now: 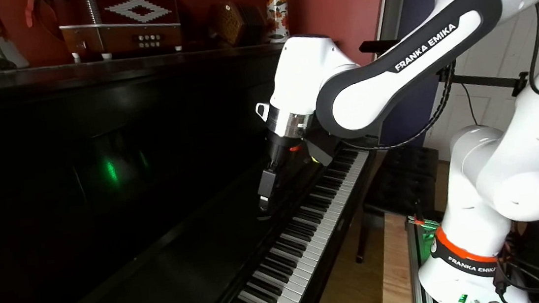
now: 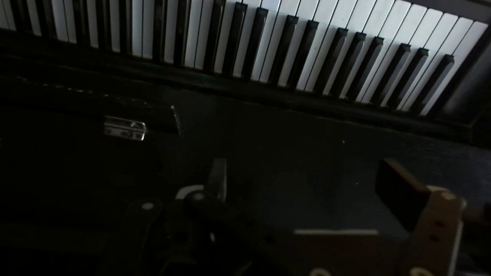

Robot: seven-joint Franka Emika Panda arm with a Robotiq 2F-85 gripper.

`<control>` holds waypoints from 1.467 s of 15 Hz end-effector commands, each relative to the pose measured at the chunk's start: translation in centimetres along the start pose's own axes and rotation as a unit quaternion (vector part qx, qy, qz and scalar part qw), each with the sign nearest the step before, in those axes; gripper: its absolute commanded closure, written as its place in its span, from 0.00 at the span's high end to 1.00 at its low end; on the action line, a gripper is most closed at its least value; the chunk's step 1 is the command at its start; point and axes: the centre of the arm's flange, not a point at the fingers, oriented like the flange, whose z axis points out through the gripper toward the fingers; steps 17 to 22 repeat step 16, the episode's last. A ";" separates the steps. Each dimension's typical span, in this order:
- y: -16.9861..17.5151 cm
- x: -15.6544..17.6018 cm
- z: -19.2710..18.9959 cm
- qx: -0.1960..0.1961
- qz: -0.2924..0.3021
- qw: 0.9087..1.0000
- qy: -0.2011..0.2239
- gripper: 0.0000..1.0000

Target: Push the key on the keyboard

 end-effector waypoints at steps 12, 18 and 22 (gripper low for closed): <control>2.5 -1.9 -3.7 -0.012 0.088 0.996 -0.004 1.00; 2.6 -1.7 -3.9 -0.012 0.090 0.996 -0.003 1.00; 2.6 -1.7 -3.9 -0.012 0.090 0.996 -0.003 1.00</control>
